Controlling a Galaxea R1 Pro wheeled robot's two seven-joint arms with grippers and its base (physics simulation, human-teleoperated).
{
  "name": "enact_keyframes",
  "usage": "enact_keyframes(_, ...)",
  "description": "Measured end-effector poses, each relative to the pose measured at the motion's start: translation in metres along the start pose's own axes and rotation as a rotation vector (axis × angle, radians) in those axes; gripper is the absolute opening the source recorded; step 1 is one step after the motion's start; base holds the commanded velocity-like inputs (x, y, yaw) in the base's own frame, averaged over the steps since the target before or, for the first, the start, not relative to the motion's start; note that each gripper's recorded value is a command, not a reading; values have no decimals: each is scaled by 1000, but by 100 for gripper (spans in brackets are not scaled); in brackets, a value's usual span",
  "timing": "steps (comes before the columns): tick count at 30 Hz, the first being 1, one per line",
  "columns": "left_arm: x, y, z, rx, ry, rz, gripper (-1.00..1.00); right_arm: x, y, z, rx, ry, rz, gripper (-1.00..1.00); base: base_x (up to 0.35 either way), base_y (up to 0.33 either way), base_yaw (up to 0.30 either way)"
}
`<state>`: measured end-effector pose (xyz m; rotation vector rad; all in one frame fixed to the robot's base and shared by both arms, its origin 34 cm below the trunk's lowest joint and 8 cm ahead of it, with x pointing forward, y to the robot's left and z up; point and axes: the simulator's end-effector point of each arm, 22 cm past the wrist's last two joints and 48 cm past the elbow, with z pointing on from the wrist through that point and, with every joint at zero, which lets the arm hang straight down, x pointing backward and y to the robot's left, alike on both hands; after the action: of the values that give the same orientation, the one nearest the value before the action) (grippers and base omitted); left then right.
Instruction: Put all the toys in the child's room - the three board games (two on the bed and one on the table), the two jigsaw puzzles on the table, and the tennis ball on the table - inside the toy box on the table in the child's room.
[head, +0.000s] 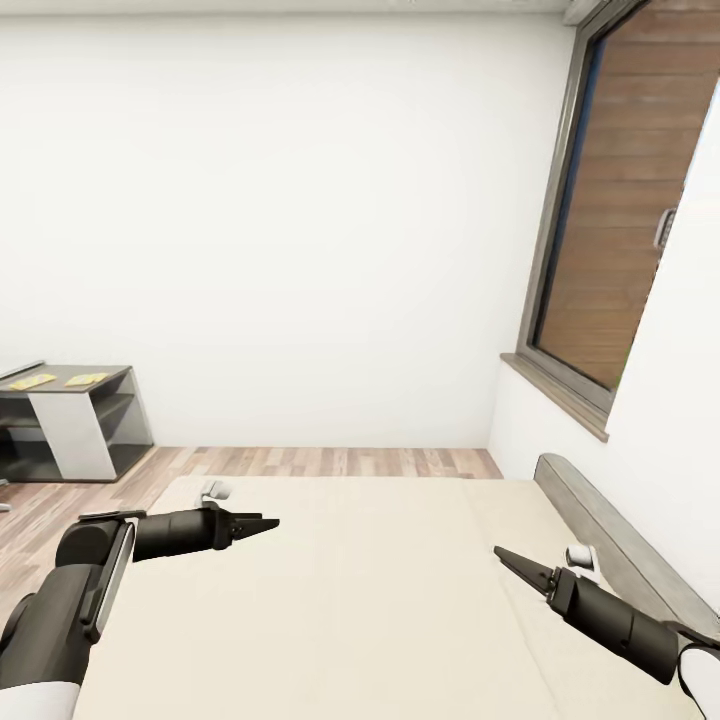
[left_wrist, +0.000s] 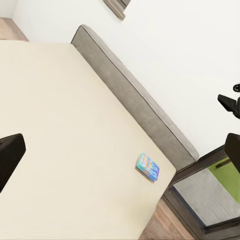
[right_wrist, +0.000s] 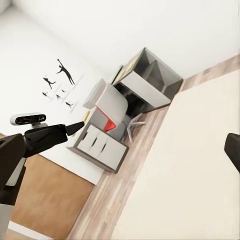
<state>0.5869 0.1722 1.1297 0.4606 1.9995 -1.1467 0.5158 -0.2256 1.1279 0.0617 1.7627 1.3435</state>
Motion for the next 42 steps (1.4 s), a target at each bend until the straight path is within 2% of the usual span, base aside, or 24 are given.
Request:
enact_keyframes(12,0,0,0,-1,0,1,100,0,0,0,0,0,0,100,0,-173,-12)
enact_keyframes(42,0,0,-1,-3,0,1,100,0,0,0,0,0,1,100,-16,-7,0)
